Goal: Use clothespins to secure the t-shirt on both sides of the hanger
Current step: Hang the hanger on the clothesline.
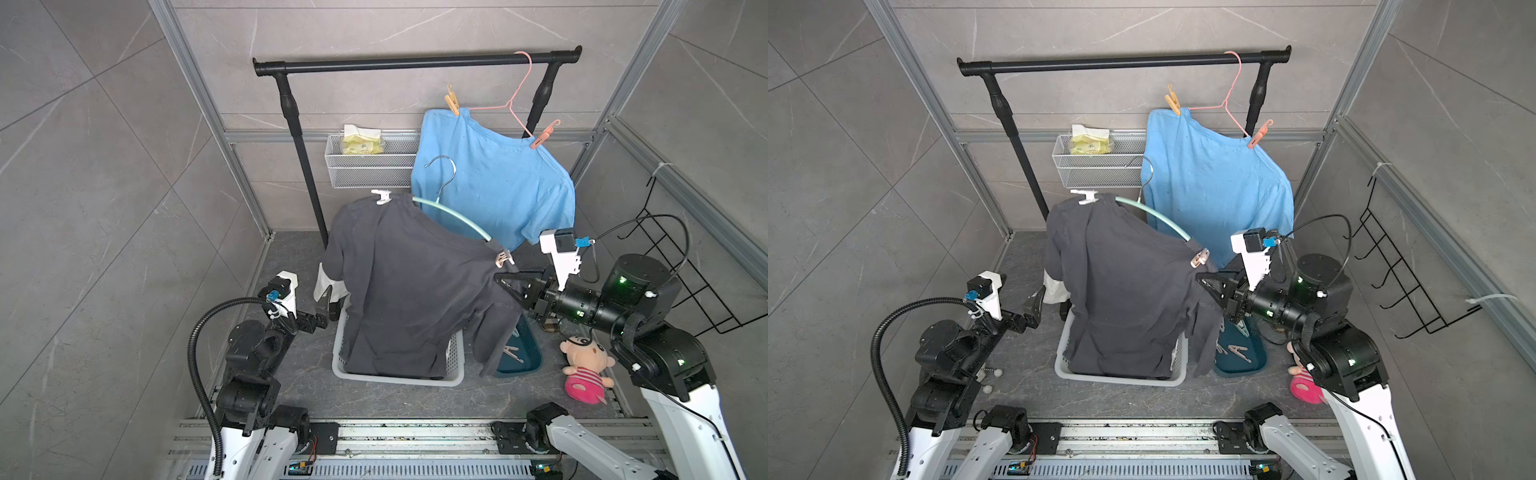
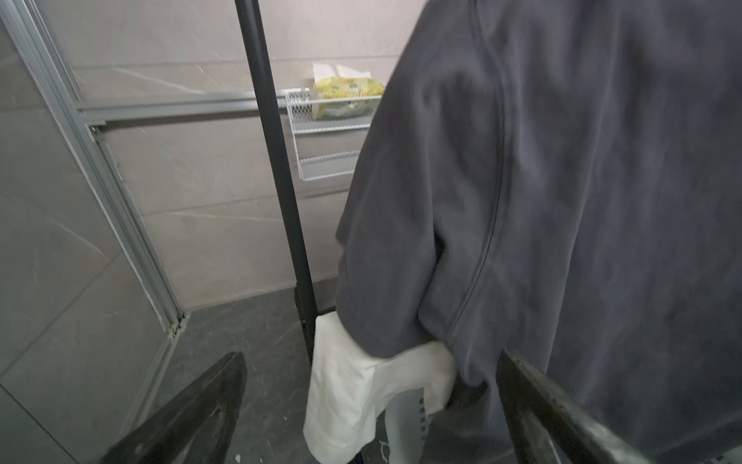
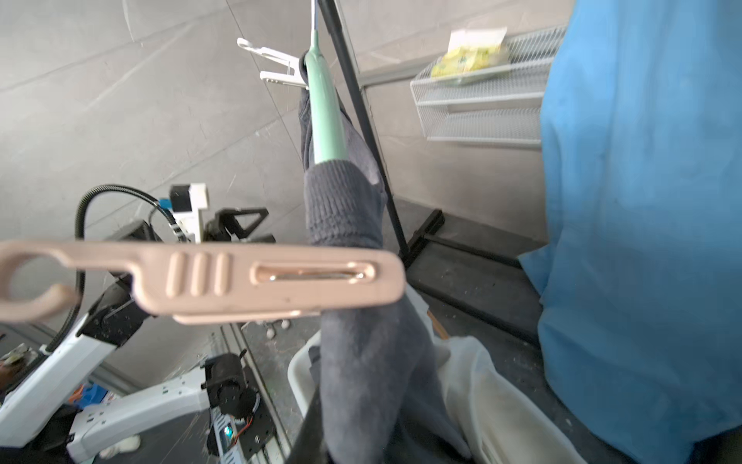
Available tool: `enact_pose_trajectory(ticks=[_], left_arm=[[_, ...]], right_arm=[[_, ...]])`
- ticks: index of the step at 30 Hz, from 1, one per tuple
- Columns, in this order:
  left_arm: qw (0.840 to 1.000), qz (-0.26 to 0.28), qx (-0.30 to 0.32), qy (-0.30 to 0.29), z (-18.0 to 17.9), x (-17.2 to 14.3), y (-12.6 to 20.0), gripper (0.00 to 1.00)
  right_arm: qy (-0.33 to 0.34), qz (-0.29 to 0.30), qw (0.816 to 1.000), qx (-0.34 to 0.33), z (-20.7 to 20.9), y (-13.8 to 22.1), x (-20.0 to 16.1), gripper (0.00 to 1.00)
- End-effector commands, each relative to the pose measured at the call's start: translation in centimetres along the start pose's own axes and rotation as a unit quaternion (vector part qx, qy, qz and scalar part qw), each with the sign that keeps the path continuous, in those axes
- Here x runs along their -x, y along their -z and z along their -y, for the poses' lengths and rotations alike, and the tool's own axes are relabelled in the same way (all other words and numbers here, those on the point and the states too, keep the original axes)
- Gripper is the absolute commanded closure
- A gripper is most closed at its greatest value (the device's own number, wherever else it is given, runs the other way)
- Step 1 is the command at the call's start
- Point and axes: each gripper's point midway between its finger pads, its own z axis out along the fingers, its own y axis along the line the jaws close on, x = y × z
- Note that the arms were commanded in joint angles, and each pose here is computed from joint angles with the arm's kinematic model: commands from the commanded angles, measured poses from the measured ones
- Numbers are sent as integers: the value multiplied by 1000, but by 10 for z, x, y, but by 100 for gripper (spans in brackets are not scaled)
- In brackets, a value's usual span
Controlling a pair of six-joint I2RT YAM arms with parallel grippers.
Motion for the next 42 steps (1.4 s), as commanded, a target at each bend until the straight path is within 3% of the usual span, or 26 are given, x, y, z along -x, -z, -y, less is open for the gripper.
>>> enact_pose_trajectory(ticks=[1, 5, 12, 19, 27, 35, 42], left_arm=[[993, -98, -10, 59, 2, -36, -16, 0], [980, -176, -33, 93, 10, -66, -30, 2], [974, -193, -50, 103, 16, -77, -34, 9], [949, -267, 12, 169, 2, -117, -37, 16], [919, -321, 41, 224, 7, -155, -39, 18], [898, -366, 94, 224, 17, -197, -27, 16], [884, -374, 145, 239, 7, -216, -5, 11]], right_arm=[[89, 150, 985, 9, -33, 33, 90, 100], [112, 177, 978, 11, -47, 46, 120, 100], [129, 202, 971, 14, -63, 64, 140, 100], [130, 275, 950, -76, -54, 99, 179, 100], [149, 356, 918, -87, -82, 148, 226, 100], [168, 345, 911, -153, -54, 132, 236, 100], [182, 285, 917, -210, -16, 101, 220, 100]])
